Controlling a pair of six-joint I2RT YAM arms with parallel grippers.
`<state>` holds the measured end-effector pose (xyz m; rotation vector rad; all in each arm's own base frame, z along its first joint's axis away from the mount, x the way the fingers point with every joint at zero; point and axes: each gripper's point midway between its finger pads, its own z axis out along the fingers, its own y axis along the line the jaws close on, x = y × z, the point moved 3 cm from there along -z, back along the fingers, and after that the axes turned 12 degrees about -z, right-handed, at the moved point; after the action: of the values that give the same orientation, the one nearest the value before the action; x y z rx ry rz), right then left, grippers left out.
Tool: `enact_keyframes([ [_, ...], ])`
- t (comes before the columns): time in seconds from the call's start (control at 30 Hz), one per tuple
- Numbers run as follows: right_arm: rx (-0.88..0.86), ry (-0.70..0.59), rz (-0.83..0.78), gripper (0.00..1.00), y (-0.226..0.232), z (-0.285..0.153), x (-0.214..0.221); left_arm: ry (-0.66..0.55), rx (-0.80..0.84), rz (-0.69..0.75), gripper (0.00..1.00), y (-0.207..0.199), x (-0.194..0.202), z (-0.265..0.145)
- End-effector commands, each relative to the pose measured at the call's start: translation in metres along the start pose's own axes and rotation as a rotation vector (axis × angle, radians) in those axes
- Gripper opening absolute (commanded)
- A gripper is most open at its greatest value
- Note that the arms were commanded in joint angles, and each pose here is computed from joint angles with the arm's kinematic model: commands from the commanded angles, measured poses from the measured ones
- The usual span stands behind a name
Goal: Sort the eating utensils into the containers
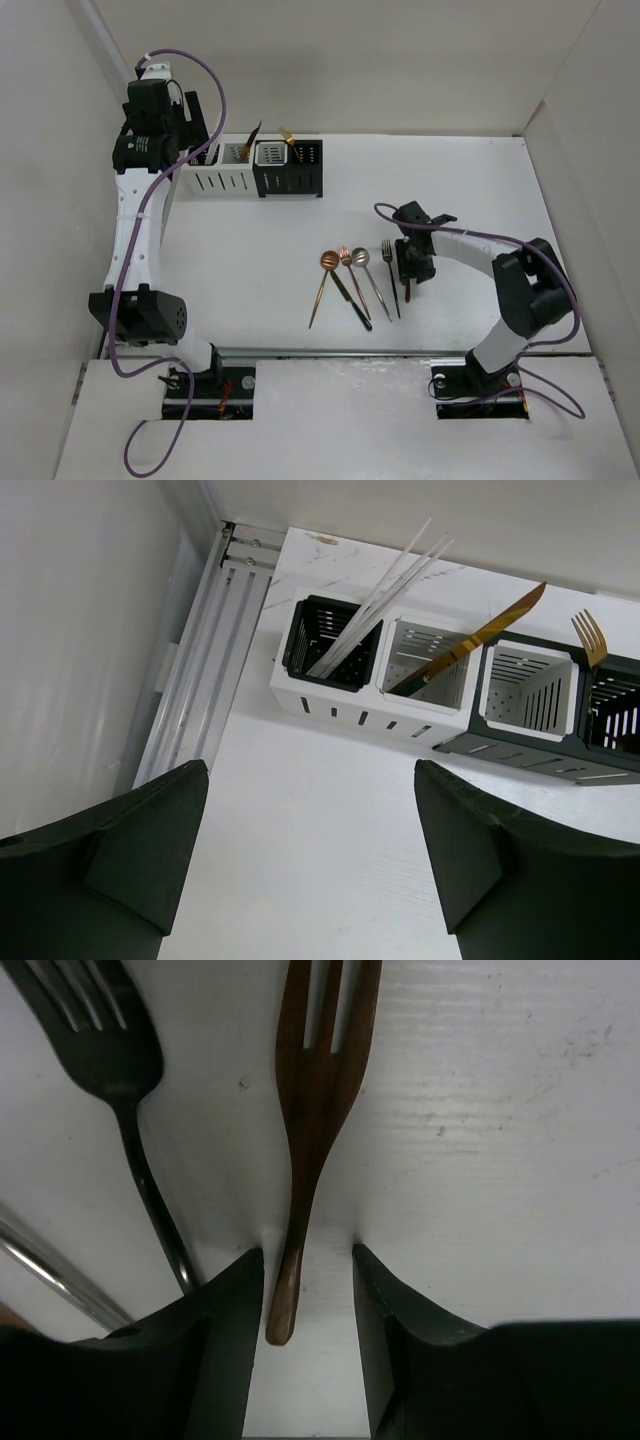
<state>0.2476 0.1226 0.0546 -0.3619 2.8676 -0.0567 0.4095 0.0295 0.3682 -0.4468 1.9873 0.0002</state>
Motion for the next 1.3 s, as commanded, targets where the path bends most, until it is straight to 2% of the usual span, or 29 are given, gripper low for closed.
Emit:
enact_keyframes([
  [0.0, -0.013, -0.053, -0.008, 0.46, -0.002, 0.009, -0.019, -0.09, 0.001, -0.012, 0.82, 0.0, -0.023, -0.026],
  [0.13, -0.027, -0.019, -0.042, 0.32, 0.002, 0.022, -0.02, -0.085, -0.01, -0.01, 0.82, 0.002, -0.02, -0.025],
  [0.2, -0.012, -0.02, -0.042, 0.04, 0.0, 0.02, -0.022, -0.085, -0.01, -0.01, 0.82, 0.002, -0.02, -0.025],
  [0.23, 0.032, -0.03, -0.019, 0.0, -0.009, 0.019, -0.027, -0.085, -0.01, -0.01, 0.82, 0.002, -0.02, -0.025],
  [0.33, 0.108, -0.071, 0.01, 0.0, -0.028, -0.003, -0.038, -0.085, -0.011, -0.001, 0.82, 0.003, -0.021, -0.025],
  [0.37, 0.132, -0.114, 0.03, 0.0, -0.035, -0.02, -0.055, -0.086, -0.019, -0.005, 0.82, 0.006, -0.022, -0.024],
  [0.43, 0.159, -0.227, 0.01, 0.0, -0.042, -0.055, -0.086, -0.076, -0.022, -0.003, 0.82, 0.006, -0.019, -0.02],
  [0.47, 0.159, -0.351, 0.014, 0.0, -0.043, -0.088, -0.124, -0.076, -0.022, -0.003, 0.82, 0.006, -0.019, -0.02],
  [0.57, 0.151, -0.6, -0.043, 0.0, -0.039, -0.152, -0.187, -0.059, -0.027, 0.001, 0.82, 0.006, -0.015, -0.012],
  [0.6, 0.13, -0.792, -0.046, 0.0, -0.028, -0.196, -0.226, -0.059, -0.028, 0.001, 0.82, 0.006, -0.015, -0.012],
  [0.7, 0.105, -1.051, -0.126, 0.0, 0.003, -0.236, -0.275, -0.059, -0.028, 0.001, 0.82, 0.005, -0.015, -0.008],
  [0.73, 0.076, -1.207, -0.096, 0.0, 0.015, -0.254, -0.302, -0.059, -0.028, 0.001, 0.82, 0.005, -0.015, -0.008],
  [0.8, 0.004, -1.342, -0.107, 0.0, 0.034, -0.267, -0.327, -0.062, -0.037, 0.011, 0.82, 0.007, -0.015, -0.008],
  [0.83, -0.043, -1.464, -0.103, 0.0, 0.051, -0.295, -0.343, -0.053, -0.039, 0.013, 0.82, 0.007, -0.013, -0.004],
  [0.87, -0.053, -1.443, -0.134, 0.0, 0.068, -0.266, -0.36, -0.055, -0.049, 0.009, 0.82, 0.011, -0.014, -0.004],
  [0.9, -0.061, -1.445, -0.157, 0.0, 0.08, -0.259, -0.37, -0.046, -0.051, 0.01, 0.82, 0.012, -0.011, -0.002],
  [0.93, -0.094, -1.508, -0.161, 0.0, 0.095, -0.281, -0.382, -0.049, -0.062, 0.005, 0.82, 0.017, -0.013, -0.002],
  [0.97, -0.103, -1.505, -0.169, 0.0, 0.107, -0.271, -0.39, -0.046, -0.054, 0.016, 0.82, 0.016, -0.012, -0.002],
  [1.0, -0.104, -1.47, -0.198, 0.0, 0.118, -0.235, -0.403, -0.029, -0.069, 0.015, 0.82, 0.021, -0.008, 0.005],
  [1.07, -0.134, -1.522, -0.201, 0.0, 0.142, -0.23, -0.411, -0.016, -0.063, 0.017, 0.82, 0.021, -0.004, 0.006],
  [1.1, -0.133, -1.503, -0.207, 0.0, 0.149, -0.202, -0.417, -0.006, -0.066, 0.019, 0.82, 0.021, -0.001, 0.011],
  [1.17, -0.11, -1.516, -0.173, 0.0, 0.16, -0.186, -0.419, -0.007, -0.075, 0.023, 0.82, 0.025, -0.002, 0.011],
  [1.27, -0.071, -1.464, -0.158, 0.0, 0.167, -0.14, -0.42, 0.01, -0.08, 0.026, 0.82, 0.026, 0.003, 0.016],
])
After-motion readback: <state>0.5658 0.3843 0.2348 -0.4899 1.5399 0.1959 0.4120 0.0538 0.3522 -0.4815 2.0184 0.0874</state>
